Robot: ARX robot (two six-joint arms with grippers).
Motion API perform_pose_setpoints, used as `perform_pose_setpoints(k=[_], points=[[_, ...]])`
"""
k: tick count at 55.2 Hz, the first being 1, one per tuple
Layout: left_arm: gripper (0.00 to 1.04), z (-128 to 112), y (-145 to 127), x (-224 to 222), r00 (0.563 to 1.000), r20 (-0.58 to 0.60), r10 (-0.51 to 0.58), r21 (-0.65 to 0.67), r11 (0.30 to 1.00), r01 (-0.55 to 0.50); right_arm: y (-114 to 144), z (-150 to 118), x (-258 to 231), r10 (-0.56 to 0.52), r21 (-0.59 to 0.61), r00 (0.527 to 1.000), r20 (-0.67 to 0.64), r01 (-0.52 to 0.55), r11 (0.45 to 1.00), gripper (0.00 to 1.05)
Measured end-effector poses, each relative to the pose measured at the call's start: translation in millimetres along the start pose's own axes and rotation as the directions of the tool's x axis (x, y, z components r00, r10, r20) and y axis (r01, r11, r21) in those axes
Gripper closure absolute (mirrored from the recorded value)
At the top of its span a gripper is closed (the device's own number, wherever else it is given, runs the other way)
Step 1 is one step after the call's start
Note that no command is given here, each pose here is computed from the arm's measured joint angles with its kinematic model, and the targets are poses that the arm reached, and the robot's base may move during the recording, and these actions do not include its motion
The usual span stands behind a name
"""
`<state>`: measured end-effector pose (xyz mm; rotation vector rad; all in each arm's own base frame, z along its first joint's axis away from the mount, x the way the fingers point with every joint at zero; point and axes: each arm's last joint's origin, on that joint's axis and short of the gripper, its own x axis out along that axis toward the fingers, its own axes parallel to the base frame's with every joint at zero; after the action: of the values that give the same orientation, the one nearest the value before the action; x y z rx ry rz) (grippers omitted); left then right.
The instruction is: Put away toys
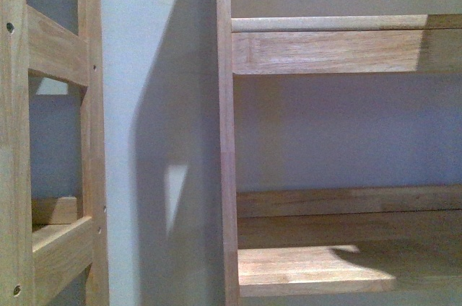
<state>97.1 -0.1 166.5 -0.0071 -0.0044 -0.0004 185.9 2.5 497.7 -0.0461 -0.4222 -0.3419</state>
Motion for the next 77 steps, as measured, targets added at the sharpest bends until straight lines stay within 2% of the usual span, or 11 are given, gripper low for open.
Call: perform_pose_setpoints(k=[12, 22, 33, 47, 57, 70, 77], points=[[0.06, 0.0, 0.0, 0.0, 1.000, 0.000, 0.000, 0.000, 1.000, 0.000, 24.0, 0.4, 56.0, 0.020, 0.000, 1.000, 0.001, -0.020, 1.000, 0.98], [0.06, 0.0, 0.0, 0.0, 1.000, 0.000, 0.000, 0.000, 1.000, 0.000, 52.4, -4.1, 97.4, 0.078, 0.024, 0.997, -0.006, -0.077, 0.997, 0.98], [0.06, 0.0, 0.0, 0.0, 1.000, 0.000, 0.000, 0.000, 1.000, 0.000, 88.3, -13.0, 131.4, 0.170, 0.118, 0.985, -0.039, -0.164, 0.979, 0.98], [0.06, 0.0, 0.0, 0.0, 1.000, 0.000, 0.000, 0.000, 1.000, 0.000, 132.0, -30.7, 140.3, 0.259, 0.220, 0.962, -0.088, -0.235, 0.947, 0.98], [0.06, 0.0, 0.0, 0.0, 1.000, 0.000, 0.000, 0.000, 1.000, 0.000, 158.0, -28.0, 132.7, 0.327, 0.299, 0.942, -0.077, -0.291, 0.909, 0.98], [0.06, 0.0, 0.0, 0.0, 1.000, 0.000, 0.000, 0.000, 1.000, 0.000, 174.7, -31.5, 132.0, 0.391, 0.360, 0.919, -0.057, -0.346, 0.866, 0.98], [0.06, 0.0, 0.0, 0.0, 1.000, 0.000, 0.000, 0.000, 1.000, 0.000, 173.1, -36.8, 138.2, 0.380, 0.362, 0.923, -0.061, -0.335, 0.870, 0.98]])
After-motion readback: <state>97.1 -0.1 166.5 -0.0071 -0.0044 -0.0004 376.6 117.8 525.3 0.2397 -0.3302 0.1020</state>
